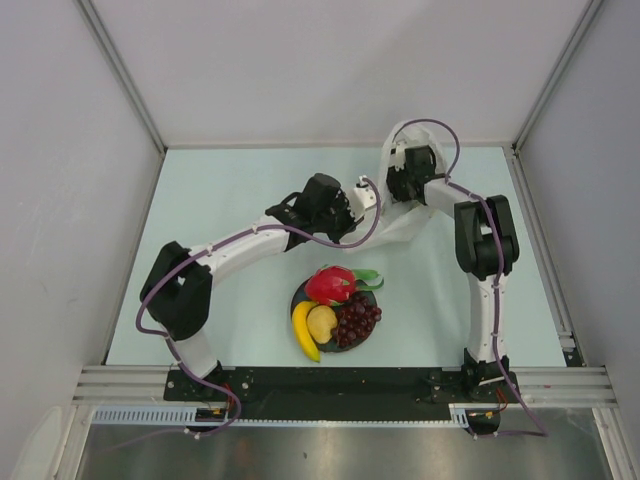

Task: Take the fake fruits out of the plastic bag
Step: Take out the fake fruit from the plastic bag.

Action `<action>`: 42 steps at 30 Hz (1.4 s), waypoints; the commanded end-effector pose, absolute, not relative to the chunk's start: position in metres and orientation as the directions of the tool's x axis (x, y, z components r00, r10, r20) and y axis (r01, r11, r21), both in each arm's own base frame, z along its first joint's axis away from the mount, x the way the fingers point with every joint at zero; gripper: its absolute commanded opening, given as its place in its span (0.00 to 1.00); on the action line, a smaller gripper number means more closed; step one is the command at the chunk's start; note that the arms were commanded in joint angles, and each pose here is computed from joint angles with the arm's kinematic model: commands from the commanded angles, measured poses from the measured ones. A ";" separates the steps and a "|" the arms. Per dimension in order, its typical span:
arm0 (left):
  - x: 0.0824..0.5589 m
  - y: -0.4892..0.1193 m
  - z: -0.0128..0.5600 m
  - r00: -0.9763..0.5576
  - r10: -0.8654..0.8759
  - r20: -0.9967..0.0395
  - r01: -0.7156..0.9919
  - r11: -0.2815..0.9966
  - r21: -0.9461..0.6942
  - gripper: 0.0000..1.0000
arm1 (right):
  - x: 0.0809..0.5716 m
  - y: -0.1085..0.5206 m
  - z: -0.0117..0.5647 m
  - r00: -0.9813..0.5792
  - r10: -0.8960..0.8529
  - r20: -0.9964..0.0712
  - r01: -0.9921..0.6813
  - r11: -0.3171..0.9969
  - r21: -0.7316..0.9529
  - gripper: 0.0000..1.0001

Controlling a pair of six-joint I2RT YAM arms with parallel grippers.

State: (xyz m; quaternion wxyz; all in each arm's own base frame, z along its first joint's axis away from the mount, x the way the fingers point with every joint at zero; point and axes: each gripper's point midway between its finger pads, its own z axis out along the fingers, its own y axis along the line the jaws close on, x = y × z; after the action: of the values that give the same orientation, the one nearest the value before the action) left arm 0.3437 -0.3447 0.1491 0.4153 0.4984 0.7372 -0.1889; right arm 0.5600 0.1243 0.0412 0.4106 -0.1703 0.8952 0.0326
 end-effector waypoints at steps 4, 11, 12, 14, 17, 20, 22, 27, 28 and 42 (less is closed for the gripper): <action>0.352 -0.351 0.161 -0.139 0.557 -0.819 0.884 0.442 0.151 0.00 | 0.564 0.114 0.031 -0.582 -0.356 -0.731 -0.333 0.925 -0.185 0.41; 0.355 -0.349 0.161 -0.134 0.566 -0.814 0.879 0.448 0.167 0.00 | 0.548 0.128 0.099 -0.539 -0.285 -0.792 -0.390 0.919 -0.065 0.00; 0.356 -0.349 0.161 -0.134 0.566 -0.814 0.876 0.451 0.170 0.00 | 0.536 0.130 0.118 -0.530 -0.267 -0.805 -0.401 0.915 -0.039 0.00; 0.356 -0.350 0.160 -0.136 0.563 -0.815 0.876 0.452 0.167 0.00 | 0.517 0.144 0.142 -0.505 -0.238 -0.830 -0.461 0.887 0.026 0.00; 0.359 -0.354 0.165 -0.133 0.551 -0.824 0.875 0.456 0.164 0.00 | 0.483 0.154 0.175 -0.481 -0.227 -0.847 -0.522 0.850 0.069 0.00; 0.363 -0.355 0.169 -0.135 0.544 -0.828 0.867 0.470 0.167 0.00 | 0.457 0.158 0.200 -0.488 -0.192 -0.852 -0.543 0.830 0.124 0.00; 0.366 -0.356 0.172 -0.135 0.539 -0.831 0.862 0.478 0.170 0.00 | 0.439 0.166 0.211 -0.492 -0.160 -0.856 -0.590 0.784 0.192 0.00; 0.388 -0.349 0.200 -0.196 0.447 -0.873 0.799 0.588 0.122 0.00 | 0.412 0.187 0.214 -0.542 -0.120 -0.832 -0.656 0.679 0.330 0.00; 0.396 -0.345 0.206 -0.214 0.419 -0.882 0.779 0.619 0.104 0.00 | 0.404 0.196 0.218 -0.541 -0.112 -0.834 -0.694 0.620 0.367 0.00; 0.504 -0.278 0.392 -0.023 0.064 -0.998 0.606 0.795 0.037 0.00 | 0.369 0.250 0.210 -0.457 -0.258 -0.851 -0.800 0.538 0.266 0.00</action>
State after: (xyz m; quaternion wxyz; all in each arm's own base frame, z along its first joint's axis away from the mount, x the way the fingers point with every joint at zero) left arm 0.5002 -0.2542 0.3501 0.6200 0.2343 0.7275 -0.1771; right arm 0.3778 0.2375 0.1950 0.3759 -0.3041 0.8037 0.3468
